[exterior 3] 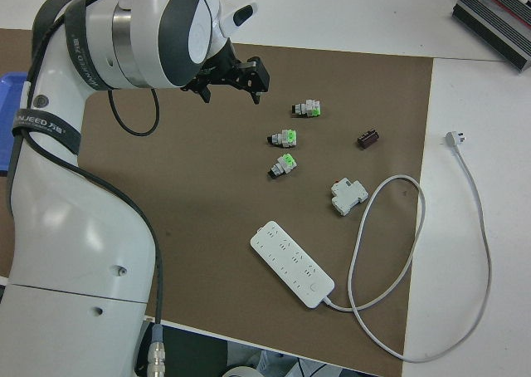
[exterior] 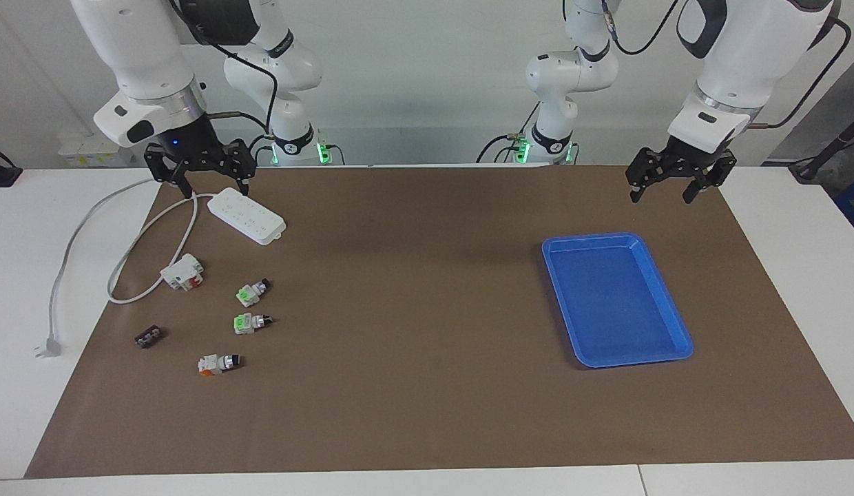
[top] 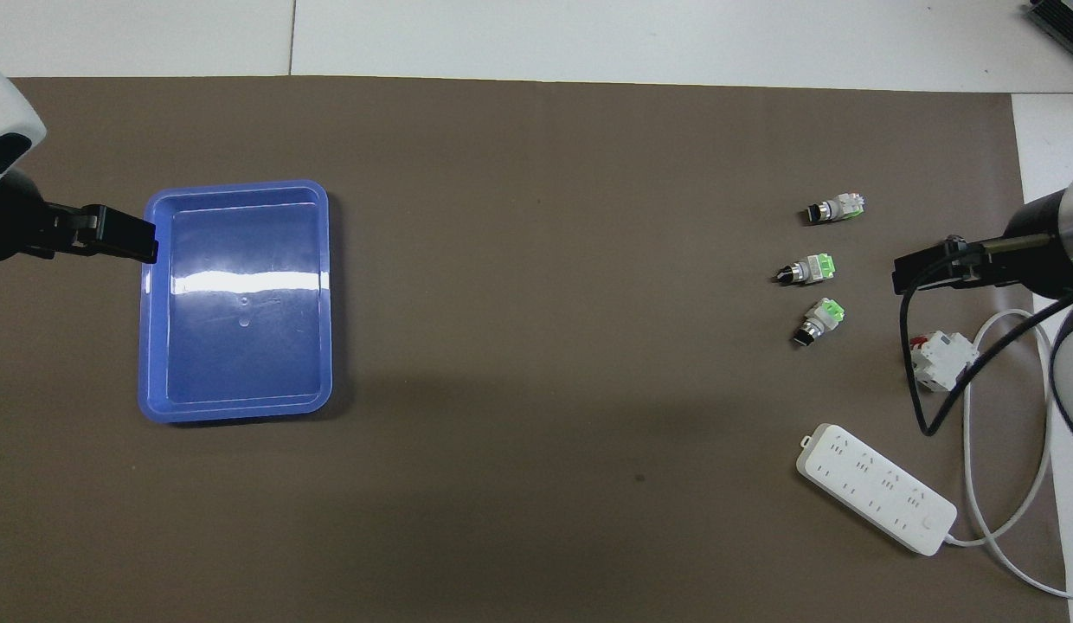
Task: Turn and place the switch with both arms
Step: 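Move the right gripper toward the green-topped switches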
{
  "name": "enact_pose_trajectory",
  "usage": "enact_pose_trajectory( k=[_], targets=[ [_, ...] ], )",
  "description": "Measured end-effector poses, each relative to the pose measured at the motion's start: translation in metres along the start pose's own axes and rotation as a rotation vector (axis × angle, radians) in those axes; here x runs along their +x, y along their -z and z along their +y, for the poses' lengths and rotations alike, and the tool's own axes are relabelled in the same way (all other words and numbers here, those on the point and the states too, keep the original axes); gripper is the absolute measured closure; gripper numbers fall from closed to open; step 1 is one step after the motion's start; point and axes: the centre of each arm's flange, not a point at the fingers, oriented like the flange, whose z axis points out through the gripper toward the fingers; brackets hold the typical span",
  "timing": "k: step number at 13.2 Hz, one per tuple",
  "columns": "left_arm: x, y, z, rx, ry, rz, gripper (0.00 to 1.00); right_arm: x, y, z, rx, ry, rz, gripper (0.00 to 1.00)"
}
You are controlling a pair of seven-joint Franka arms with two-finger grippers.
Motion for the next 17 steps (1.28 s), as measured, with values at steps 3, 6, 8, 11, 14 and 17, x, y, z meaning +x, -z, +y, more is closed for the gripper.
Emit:
enact_pose_trajectory(
  k=[3, 6, 8, 11, 14, 17],
  targets=[
    [0.0, 0.0, 0.0, 0.0, 0.0, 0.0, 0.0, -0.001, 0.001, 0.005, 0.0, -0.008, 0.001, 0.0],
    [0.0, 0.0, 0.0, 0.0, 0.0, 0.0, 0.0, -0.001, 0.0, 0.009, 0.0, -0.011, 0.001, 0.0],
    [0.0, 0.0, 0.0, 0.0, 0.0, 0.0, 0.0, 0.0, 0.0, 0.015, -0.001, 0.046, 0.005, 0.0],
    [0.0, 0.0, 0.0, 0.0, 0.0, 0.0, 0.0, 0.002, -0.001, 0.027, -0.005, 0.217, 0.026, 0.0],
    [0.0, 0.0, 0.0, 0.0, 0.0, 0.0, 0.0, 0.009, -0.014, 0.038, -0.015, 0.435, 0.051, 0.0],
    [0.0, 0.0, 0.0, 0.0, 0.0, 0.0, 0.0, 0.028, -0.047, 0.045, -0.026, 0.651, 0.058, 0.0]
  ],
)
